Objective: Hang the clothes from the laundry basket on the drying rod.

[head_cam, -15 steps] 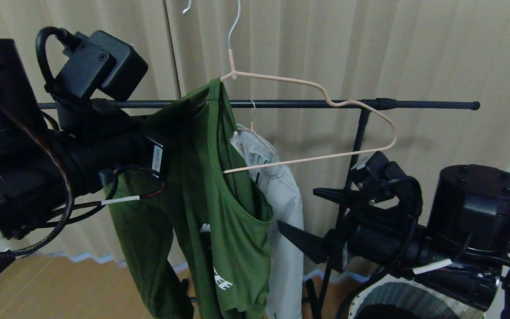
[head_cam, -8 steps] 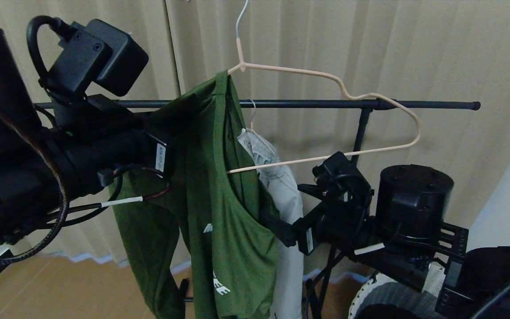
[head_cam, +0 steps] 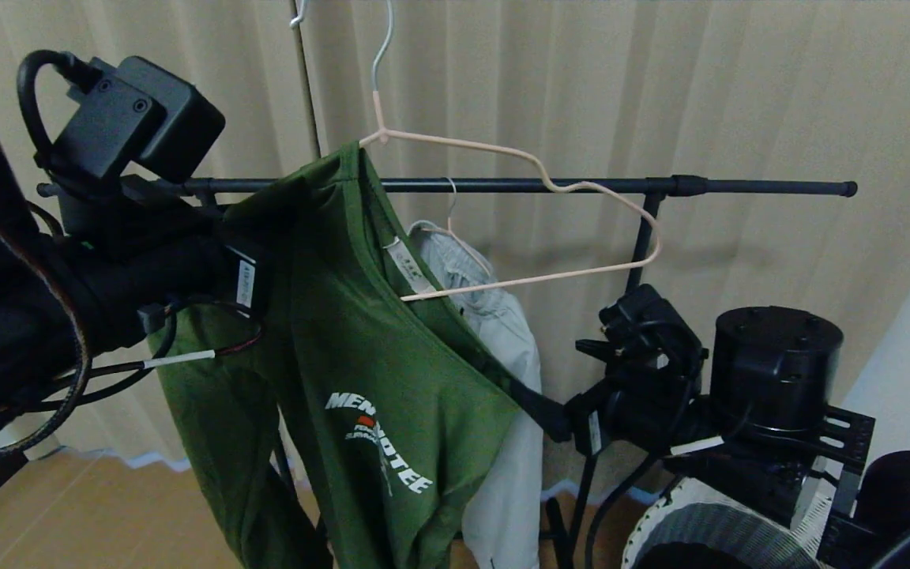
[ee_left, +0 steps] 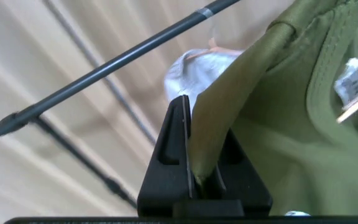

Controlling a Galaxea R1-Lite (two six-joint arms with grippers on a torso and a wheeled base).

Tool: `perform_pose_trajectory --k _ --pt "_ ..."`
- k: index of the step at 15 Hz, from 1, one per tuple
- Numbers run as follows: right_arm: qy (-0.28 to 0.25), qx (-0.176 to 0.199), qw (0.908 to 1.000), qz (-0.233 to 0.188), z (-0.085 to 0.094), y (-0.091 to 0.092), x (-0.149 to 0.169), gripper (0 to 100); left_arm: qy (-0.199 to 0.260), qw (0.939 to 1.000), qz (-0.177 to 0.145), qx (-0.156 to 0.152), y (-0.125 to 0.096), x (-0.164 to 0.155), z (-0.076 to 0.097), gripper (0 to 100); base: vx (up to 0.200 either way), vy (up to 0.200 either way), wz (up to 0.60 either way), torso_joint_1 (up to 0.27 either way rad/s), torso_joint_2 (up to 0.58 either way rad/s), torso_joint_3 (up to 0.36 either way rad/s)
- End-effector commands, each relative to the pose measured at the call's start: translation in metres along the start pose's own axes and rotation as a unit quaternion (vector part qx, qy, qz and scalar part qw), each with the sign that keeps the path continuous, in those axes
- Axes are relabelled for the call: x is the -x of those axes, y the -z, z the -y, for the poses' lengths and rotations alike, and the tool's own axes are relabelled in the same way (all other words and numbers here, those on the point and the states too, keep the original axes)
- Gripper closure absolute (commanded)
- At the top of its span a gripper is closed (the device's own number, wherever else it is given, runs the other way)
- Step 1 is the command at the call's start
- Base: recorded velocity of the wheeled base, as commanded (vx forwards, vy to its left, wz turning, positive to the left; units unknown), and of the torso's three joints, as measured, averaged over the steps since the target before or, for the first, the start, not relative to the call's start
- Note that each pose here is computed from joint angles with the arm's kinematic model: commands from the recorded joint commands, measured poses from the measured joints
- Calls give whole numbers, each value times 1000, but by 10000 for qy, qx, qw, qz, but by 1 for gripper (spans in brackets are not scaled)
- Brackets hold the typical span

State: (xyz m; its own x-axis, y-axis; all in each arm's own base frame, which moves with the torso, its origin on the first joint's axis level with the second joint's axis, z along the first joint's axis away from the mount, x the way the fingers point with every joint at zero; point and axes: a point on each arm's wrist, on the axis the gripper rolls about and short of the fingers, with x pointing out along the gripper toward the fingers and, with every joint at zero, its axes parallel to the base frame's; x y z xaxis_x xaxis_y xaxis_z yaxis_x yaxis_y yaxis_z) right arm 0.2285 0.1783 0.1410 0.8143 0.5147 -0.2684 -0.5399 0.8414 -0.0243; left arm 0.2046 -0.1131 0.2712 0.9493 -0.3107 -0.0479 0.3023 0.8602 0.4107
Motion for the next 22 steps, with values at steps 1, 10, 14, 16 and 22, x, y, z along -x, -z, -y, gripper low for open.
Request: perform_pose_trajectory --k 1,10,14,16,22 --pt "282 -62 9995 115 18 -5 13 0 -68 10000 -23 2 4 7 -4 100 0 0 0 0 0 0" --pt "937 -75 9954 167 55 -10 18 0 -125 9998 -141 -63 12 15 -6 100 0 0 0 0 0 0" --pt "998 19 9940 445 57 -24 27 0 -274 9948 -581 -788 36 19 -12 100 0 0 0 0 0 0" --pt "1010 70 9937 485 58 -26 29 0 -405 9903 -774 -1076 45 19 -19 100 0 0 0 0 0 0" --pt "651 184 9950 741 40 -41 37 0 -311 9882 -993 -1124 57 19 -13 100 0 0 0 0 0 0"
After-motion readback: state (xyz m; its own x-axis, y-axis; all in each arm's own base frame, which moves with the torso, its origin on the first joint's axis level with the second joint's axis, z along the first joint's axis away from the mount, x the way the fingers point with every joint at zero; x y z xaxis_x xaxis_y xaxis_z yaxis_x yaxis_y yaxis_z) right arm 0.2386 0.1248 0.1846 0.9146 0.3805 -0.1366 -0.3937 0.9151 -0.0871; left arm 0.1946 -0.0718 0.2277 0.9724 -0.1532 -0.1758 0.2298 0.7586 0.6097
